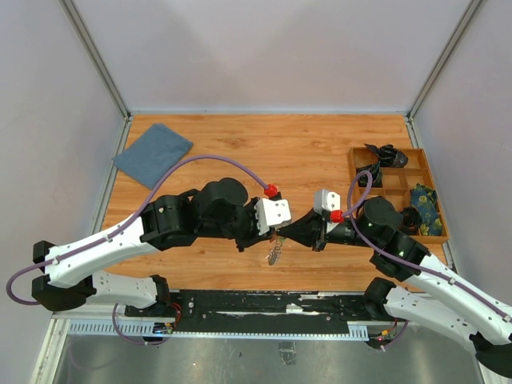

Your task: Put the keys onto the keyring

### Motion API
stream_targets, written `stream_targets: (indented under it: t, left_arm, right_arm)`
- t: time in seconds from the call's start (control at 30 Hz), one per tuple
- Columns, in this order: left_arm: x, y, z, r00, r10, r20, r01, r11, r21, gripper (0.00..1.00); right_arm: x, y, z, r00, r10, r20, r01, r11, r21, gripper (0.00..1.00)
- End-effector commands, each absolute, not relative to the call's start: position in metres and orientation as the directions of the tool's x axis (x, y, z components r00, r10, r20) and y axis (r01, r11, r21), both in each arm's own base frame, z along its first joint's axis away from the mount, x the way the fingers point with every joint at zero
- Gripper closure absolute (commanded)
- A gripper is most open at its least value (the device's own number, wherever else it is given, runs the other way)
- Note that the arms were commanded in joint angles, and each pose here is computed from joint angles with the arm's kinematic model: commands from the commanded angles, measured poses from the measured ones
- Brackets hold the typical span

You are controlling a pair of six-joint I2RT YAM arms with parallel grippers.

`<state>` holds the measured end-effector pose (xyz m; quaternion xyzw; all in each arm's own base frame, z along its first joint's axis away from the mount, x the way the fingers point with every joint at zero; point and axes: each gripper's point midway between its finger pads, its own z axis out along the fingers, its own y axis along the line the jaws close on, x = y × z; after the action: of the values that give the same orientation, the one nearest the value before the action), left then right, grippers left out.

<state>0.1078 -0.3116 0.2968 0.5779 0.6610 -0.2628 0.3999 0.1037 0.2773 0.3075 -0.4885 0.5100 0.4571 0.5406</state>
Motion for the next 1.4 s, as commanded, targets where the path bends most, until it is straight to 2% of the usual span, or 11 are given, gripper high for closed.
stream_targets:
  t: [0.0,0.17,0.27,0.67,1.17,1.37]
  left_arm:
    - [0.107,-0.313,0.308,0.017,0.521,-0.854,0.973,0.188,0.134,0.80]
    - [0.107,-0.313,0.307,0.017,0.523,-0.852,0.972,0.190,0.136,0.95]
    - [0.107,-0.312,0.307,0.014,0.524,-0.852,0.972,0.192,0.134,0.99]
    - [0.110,-0.313,0.315,0.002,0.477,-0.879,0.965,0.230,0.127,1.00]
    - [0.108,-0.325,0.350,0.014,0.317,-0.948,0.965,0.245,0.096,0.98]
    - [0.110,-0.324,0.366,0.024,0.237,-0.971,0.959,0.269,0.089,0.92]
  right_arm:
    - [0.094,0.275,0.339,0.126,0.065,-0.990,-0.989,0.081,-0.121,1.00]
    - [0.094,0.275,0.341,0.127,0.069,-0.990,-0.989,0.082,-0.121,1.00]
    - [0.093,0.274,0.344,0.128,0.078,-0.989,-0.989,0.084,-0.121,1.00]
    - [0.093,0.269,0.364,0.133,0.182,-0.974,-0.986,0.121,-0.113,1.00]
    - [0.112,0.268,0.376,0.096,0.324,-0.941,-0.975,0.222,-0.023,1.00]
    - [0.114,0.265,0.380,0.089,0.378,-0.922,-0.971,0.239,0.004,1.00]
